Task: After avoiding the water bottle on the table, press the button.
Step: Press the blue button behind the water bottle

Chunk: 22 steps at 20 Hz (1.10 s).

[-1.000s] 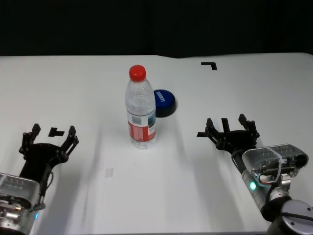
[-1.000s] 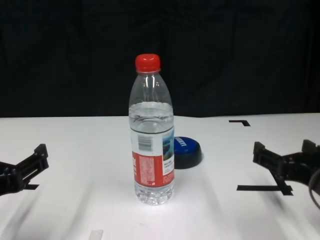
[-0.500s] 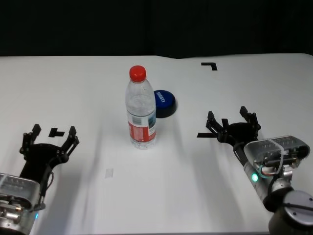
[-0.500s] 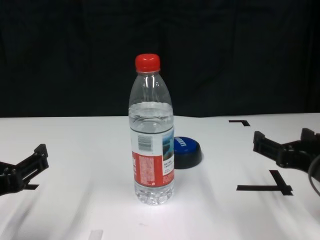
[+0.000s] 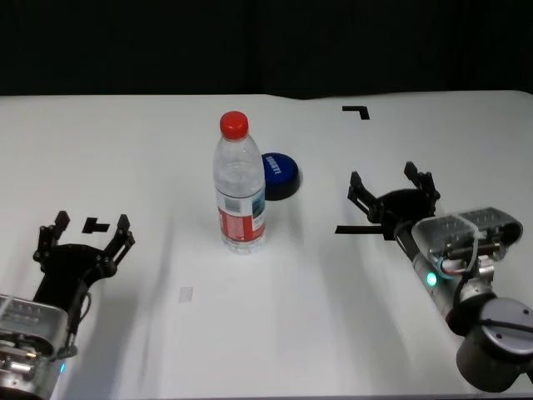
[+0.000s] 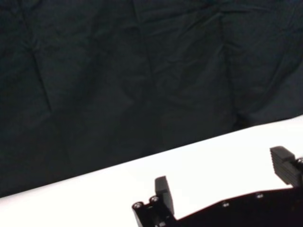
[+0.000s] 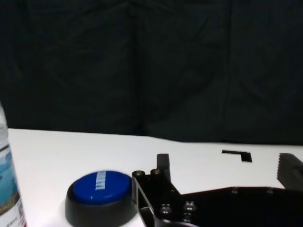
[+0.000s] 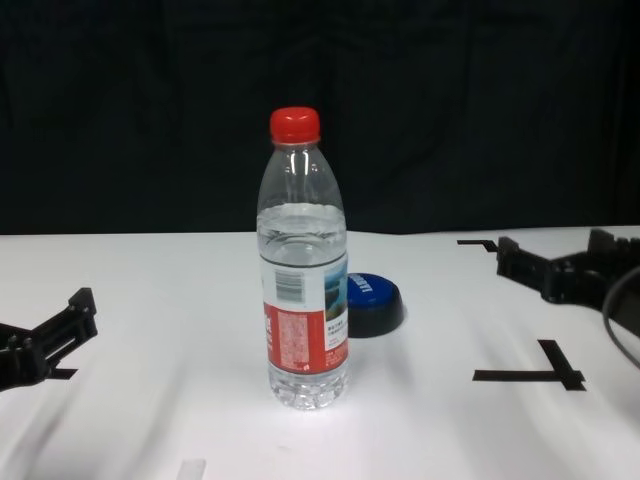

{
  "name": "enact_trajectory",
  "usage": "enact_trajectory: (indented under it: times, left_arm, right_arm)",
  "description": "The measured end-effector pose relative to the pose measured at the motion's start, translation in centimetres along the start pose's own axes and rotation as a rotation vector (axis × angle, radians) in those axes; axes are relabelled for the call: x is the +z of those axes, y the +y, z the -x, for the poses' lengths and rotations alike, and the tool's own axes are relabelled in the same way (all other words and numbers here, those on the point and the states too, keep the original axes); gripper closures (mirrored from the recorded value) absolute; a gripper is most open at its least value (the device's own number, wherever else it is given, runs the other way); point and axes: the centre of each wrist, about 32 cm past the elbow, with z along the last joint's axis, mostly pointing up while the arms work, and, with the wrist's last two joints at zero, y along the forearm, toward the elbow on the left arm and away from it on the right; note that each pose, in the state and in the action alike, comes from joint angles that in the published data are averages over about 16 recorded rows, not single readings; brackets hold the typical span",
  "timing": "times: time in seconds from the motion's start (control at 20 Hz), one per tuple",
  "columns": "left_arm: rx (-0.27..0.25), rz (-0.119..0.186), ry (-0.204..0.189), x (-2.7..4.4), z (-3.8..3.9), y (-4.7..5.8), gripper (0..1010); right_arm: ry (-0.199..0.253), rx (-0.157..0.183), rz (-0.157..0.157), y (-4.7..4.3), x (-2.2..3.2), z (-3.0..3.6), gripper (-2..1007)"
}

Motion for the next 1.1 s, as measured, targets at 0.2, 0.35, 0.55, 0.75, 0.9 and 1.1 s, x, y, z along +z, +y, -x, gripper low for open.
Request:
enact_trajectory:
  times: [0.2, 0.35, 0.55, 0.75, 0.9, 1.1]
  left_arm:
    - [0.0, 0.0, 0.0, 0.0, 0.0, 0.0, 7]
    - [0.0, 0.0, 0.0, 0.0, 0.0, 0.0, 7]
    - [0.0, 0.0, 0.0, 0.0, 0.0, 0.0, 7]
    - [0.0, 0.0, 0.0, 0.0, 0.0, 0.0, 7]
    - [0.0, 0.0, 0.0, 0.0, 0.0, 0.0, 7]
    - [0.0, 0.0, 0.0, 0.0, 0.0, 0.0, 7]
  right_arm:
    - [-0.007, 0.013, 0.0, 0.75, 0.17, -0.23, 2]
    - [-0.011, 0.025, 0.001, 1.34, 0.26, -0.35, 2]
    - [-0.016, 0.045, 0.004, 2.12, 0.3, -0.4, 2]
    - [-0.02, 0.065, 0.01, 2.88, 0.29, -0.35, 2]
    - [-0.022, 0.078, 0.014, 3.45, 0.29, -0.28, 2]
    - [-0.023, 0.09, 0.021, 4.12, 0.26, -0.14, 2]
